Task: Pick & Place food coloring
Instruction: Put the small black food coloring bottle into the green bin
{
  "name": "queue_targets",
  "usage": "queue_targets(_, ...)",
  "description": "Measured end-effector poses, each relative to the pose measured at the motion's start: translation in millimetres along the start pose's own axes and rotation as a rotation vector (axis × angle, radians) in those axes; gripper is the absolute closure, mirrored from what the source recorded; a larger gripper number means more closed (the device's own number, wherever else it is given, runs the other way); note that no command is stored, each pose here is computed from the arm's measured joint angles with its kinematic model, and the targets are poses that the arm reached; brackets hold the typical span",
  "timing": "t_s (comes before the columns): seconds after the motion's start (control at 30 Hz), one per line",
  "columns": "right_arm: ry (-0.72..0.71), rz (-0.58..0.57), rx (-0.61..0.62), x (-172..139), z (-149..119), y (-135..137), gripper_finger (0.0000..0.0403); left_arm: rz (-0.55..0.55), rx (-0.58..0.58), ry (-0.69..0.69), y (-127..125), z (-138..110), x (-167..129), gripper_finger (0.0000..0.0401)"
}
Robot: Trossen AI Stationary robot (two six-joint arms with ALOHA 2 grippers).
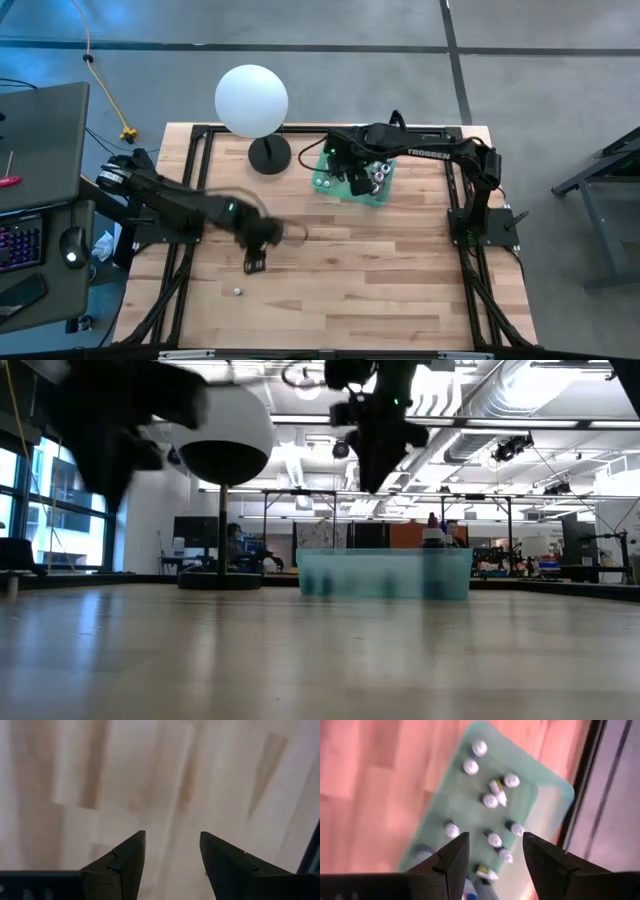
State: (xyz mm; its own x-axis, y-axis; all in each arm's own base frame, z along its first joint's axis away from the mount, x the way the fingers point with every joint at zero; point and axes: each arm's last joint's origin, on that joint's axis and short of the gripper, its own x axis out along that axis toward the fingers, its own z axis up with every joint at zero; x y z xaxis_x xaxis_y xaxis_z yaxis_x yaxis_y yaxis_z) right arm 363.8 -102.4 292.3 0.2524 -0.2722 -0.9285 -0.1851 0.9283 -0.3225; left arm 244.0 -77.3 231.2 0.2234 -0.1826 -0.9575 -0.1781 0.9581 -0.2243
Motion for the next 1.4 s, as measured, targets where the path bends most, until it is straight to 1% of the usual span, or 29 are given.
queue_targets(0.07,-0.03,0.021,0.015,-4.6,5.0,5.1,0.0226,0.025,0.006,-0.004,-18.4,-12.0,2.2,0.0215)
queue_targets(0.13,-0.05,0.058,0.004,-5.9,7.9,10.9,0.0226,0.054,-0.012,-0.004,-34.3,-25.8,3.8,0.0215)
queue_targets(0.23,-0.089,0.11,-0.017,-4.4,11.7,17.8,0.0226,0.086,-0.05,0.011,-51.6,-46.3,4.9,0.0215)
queue_targets(0.3,-0.102,0.133,-0.023,-2.2,12.7,21.4,0.0226,0.086,-0.06,0.013,-61.7,-57.5,5.2,0.0215)
queue_targets(0.4,-0.104,0.144,-0.03,1.4,13.3,25.1,0.0226,0.063,-0.031,0.005,-74.4,-69.8,5.4,0.0215)
queue_targets(0.47,-0.098,0.15,-0.031,2.8,12.9,27.2,0.0226,0.07,-0.02,-0.007,-80.1,-77.4,5.2,0.0215)
queue_targets(0.63,-0.083,0.158,0.034,8.1,11.2,29.3,0.0226,0.089,-0.005,-0.054,-89.9,-91.9,4.7,0.0215)
queue_targets(0.83,-0.067,0.166,0.086,14.4,9.0,31.8,0.0226,0.108,0.015,-0.07,-98.4,-100.4,12.2,0.0215)
queue_targets(1.07,-0.063,0.167,0.091,16.4,8.3,32.7,0.0226,0.161,0.025,-0.034,-102.3,-100.8,31.3,0.0215)
queue_targets(1.27,-0.076,0.162,0.094,16.4,9.5,32.1,0.0226,0.171,0.038,-0.035,-107.9,-98.6,47.2,0.0215)
queue_targets(1.4,-0.079,0.161,0.094,16.3,9.8,31.9,0.0226,0.181,0.026,0.002,-108.6,-99.7,54.4,0.0215)
